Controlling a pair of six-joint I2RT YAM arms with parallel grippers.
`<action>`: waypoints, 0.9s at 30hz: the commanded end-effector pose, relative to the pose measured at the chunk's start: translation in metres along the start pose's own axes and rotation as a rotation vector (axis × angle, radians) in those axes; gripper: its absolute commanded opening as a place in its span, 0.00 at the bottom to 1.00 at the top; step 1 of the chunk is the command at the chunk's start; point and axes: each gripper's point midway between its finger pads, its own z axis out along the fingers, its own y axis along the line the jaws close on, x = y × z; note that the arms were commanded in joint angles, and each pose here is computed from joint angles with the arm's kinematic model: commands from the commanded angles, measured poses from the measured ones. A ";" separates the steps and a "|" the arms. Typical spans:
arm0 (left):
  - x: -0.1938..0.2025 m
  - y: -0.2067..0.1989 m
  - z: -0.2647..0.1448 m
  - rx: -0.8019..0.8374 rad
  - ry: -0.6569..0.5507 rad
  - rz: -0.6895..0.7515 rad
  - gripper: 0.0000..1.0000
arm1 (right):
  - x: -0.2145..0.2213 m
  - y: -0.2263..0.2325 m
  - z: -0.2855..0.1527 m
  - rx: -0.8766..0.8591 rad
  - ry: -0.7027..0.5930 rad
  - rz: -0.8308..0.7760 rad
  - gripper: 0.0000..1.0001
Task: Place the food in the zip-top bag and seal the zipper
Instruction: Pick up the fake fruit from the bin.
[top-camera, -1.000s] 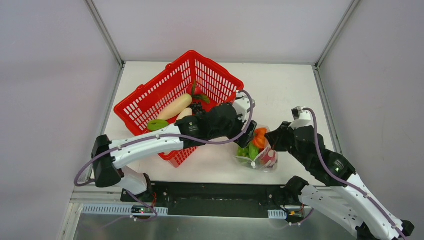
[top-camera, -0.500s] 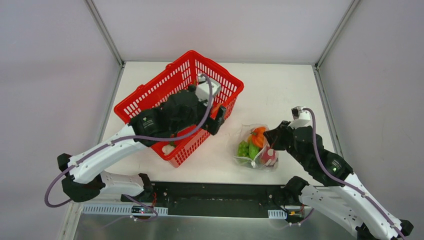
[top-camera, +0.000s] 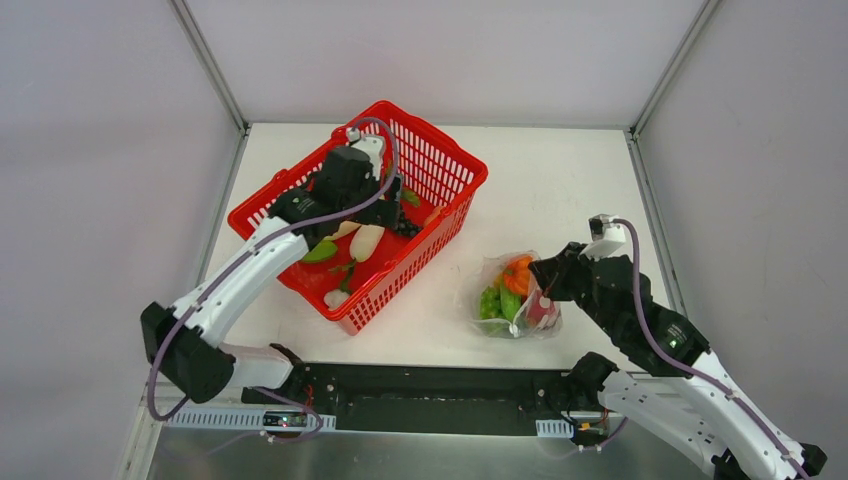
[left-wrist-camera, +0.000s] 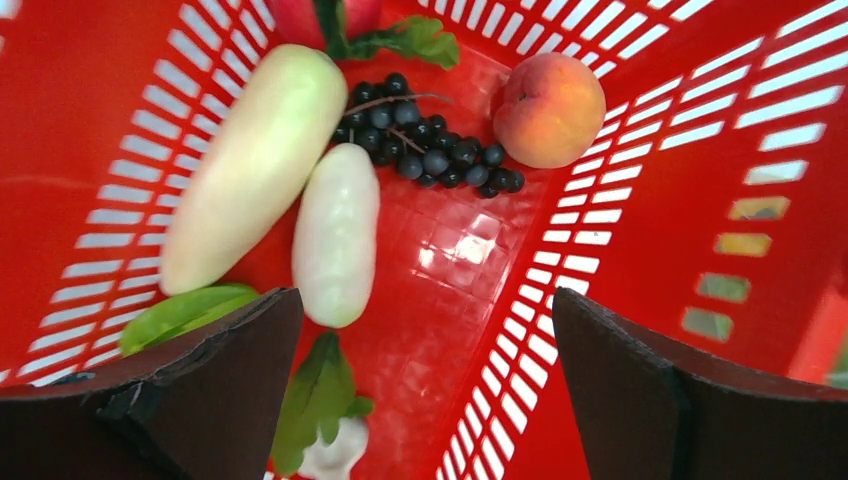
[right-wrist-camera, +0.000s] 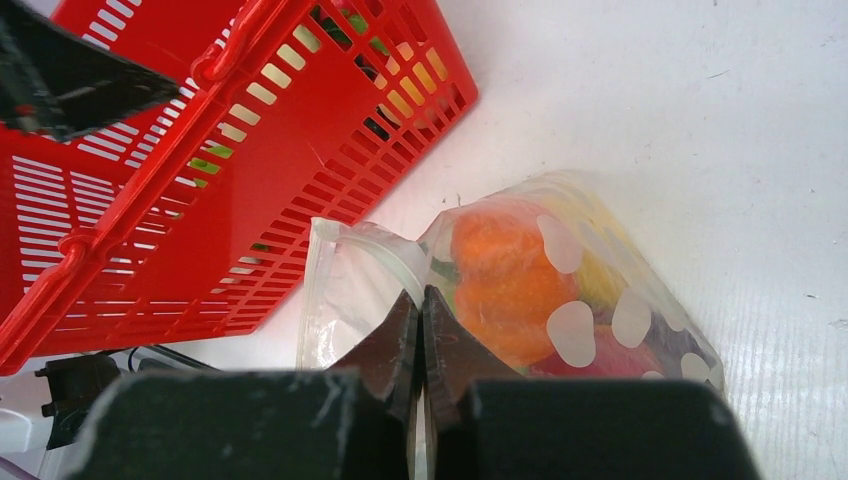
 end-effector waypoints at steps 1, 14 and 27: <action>0.007 -0.018 0.032 0.052 0.058 -0.063 0.97 | -0.022 0.012 -0.002 -0.037 -0.086 0.047 0.00; 0.018 -0.037 0.118 -0.014 0.100 -0.344 0.92 | -0.023 0.011 -0.003 -0.040 -0.094 0.044 0.00; 0.069 -0.023 0.159 -0.284 0.163 -0.485 0.76 | -0.026 0.007 -0.005 -0.023 -0.116 0.046 0.00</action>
